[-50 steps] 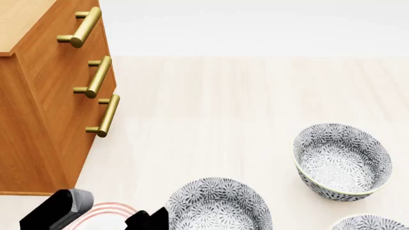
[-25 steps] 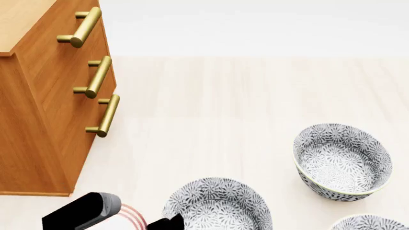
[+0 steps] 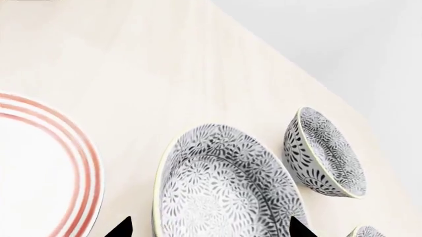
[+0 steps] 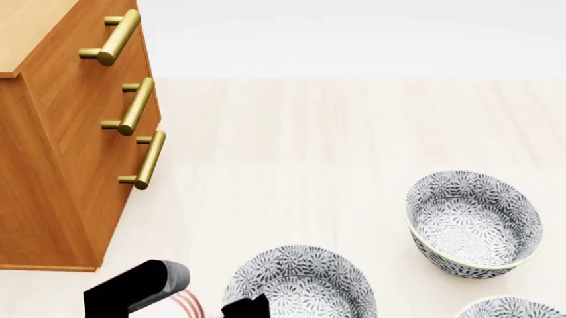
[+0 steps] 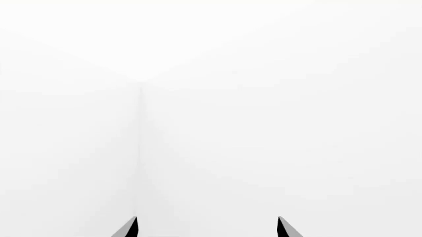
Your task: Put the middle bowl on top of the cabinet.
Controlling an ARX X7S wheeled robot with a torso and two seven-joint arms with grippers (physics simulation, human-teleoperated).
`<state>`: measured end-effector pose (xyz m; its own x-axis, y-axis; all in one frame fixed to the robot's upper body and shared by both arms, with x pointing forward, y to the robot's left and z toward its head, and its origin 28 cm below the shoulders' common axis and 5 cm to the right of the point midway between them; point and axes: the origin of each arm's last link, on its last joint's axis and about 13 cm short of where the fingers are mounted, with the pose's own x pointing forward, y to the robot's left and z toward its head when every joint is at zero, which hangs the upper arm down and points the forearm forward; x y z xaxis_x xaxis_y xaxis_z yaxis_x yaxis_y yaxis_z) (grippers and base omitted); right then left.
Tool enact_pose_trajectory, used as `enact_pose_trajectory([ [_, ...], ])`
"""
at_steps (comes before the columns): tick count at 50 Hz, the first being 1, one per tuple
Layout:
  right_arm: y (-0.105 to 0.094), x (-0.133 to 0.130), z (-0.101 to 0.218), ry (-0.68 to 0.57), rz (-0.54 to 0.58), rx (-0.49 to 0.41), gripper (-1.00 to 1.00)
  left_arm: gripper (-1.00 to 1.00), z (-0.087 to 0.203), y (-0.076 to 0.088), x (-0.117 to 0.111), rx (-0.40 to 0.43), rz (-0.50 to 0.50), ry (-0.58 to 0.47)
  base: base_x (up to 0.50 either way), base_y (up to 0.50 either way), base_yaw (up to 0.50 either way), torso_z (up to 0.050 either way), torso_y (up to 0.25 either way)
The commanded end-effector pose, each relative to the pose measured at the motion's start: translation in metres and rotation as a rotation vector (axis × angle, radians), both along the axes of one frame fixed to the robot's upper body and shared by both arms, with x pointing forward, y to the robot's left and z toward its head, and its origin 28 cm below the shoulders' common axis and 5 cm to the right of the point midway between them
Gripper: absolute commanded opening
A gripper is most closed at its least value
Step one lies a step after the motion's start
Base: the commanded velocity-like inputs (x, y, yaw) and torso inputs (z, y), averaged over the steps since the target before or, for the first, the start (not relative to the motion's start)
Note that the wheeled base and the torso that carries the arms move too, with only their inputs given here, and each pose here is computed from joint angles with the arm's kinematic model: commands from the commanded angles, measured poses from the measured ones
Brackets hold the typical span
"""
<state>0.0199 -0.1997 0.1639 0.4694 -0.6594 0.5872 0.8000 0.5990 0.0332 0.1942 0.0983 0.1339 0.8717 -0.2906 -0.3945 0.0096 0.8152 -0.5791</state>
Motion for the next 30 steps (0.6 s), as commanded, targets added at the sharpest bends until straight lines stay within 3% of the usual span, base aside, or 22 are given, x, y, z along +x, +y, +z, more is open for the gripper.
enact_pose_trajectory([
  [1,0.000,0.000,-0.001,0.002,0.000,-0.001,1.00,1.00,-0.002,-0.002,0.010,0.012,0.000,0.000,0.00,0.00,0.00,0.000,0.000],
  [30,-0.003,-0.002,0.001,-0.005,-0.007,-0.010,1.00,1.00,-0.025,-0.003,0.023,0.041,-0.002,0.024,0.00,0.00,0.00,0.000,0.000],
])
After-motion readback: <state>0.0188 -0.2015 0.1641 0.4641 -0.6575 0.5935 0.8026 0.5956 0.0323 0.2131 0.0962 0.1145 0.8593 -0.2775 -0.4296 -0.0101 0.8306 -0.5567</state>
